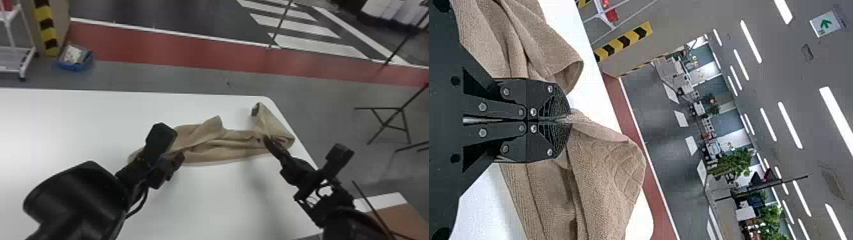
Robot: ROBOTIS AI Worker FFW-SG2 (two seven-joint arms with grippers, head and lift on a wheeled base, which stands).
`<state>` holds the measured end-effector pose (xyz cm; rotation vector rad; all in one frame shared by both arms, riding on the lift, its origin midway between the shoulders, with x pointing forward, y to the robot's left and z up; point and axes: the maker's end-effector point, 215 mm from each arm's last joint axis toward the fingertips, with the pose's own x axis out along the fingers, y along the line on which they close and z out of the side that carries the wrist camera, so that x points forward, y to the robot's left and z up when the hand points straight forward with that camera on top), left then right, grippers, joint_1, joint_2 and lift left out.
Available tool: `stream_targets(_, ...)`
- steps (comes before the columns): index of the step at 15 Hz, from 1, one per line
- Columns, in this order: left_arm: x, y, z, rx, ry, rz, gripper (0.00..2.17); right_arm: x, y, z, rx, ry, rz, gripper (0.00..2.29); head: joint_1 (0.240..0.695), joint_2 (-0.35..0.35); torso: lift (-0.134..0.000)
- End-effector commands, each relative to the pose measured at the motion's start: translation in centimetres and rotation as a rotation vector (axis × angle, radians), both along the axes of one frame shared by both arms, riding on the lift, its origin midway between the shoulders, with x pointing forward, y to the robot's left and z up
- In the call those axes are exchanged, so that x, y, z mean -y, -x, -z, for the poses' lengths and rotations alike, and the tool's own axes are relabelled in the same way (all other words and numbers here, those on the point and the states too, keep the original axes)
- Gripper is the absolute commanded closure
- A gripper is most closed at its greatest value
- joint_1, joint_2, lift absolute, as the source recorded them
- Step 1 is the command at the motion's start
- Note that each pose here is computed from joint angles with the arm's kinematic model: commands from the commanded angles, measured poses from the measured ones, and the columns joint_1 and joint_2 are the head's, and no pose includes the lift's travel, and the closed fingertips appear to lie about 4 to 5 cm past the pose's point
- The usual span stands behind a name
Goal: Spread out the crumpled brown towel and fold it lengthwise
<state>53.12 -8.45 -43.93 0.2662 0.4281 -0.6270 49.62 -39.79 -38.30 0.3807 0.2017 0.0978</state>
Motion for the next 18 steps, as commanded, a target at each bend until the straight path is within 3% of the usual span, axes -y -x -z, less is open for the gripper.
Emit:
stream_targets(1,-0.7,-0.3,0.4,-0.023,-0.022,-0.011,0.79,0.2,0.0,0.0,-0.001,-0.003,0.002,1.65,0.695,-0.35,-0.128)
stream_targets(7,-1.0,-0.4,1.6,-0.031,-0.052,-0.014,0.8,-0.2,-0.4,-0.4,0.005,-0.022,-0.006,1.65,0.695,-0.35,-0.128)
stream_targets(8,-1.6,-0.5,1.9,-0.038,-0.064,-0.029,1.12,-0.2,-0.3,-0.4,0.004,-0.023,-0.006,1.65,0.695,-0.35,-0.128)
stream_targets(9,-2.5,-0.4,2.4,-0.058,-0.069,-0.05,1.28,-0.1,-0.3,-0.3,0.003,-0.023,-0.005,1.65,0.695,-0.35,-0.128)
stream_targets(12,-3.1,-0.3,-0.9,-0.05,0.013,-0.073,1.36,-0.2,-0.1,-0.3,0.001,-0.028,-0.005,1.65,0.695,-0.35,-0.128)
stream_targets(15,-9.2,-0.4,-3.2,-0.085,0.019,-0.167,1.36,-0.4,-0.1,-0.7,0.004,-0.033,-0.012,1.65,0.695,-0.35,-0.128)
stream_targets(18,-16.9,0.3,-5.4,-0.062,0.03,-0.264,1.36,-0.9,0.0,-1.1,0.005,-0.039,-0.023,1.65,0.695,-0.35,-0.128)
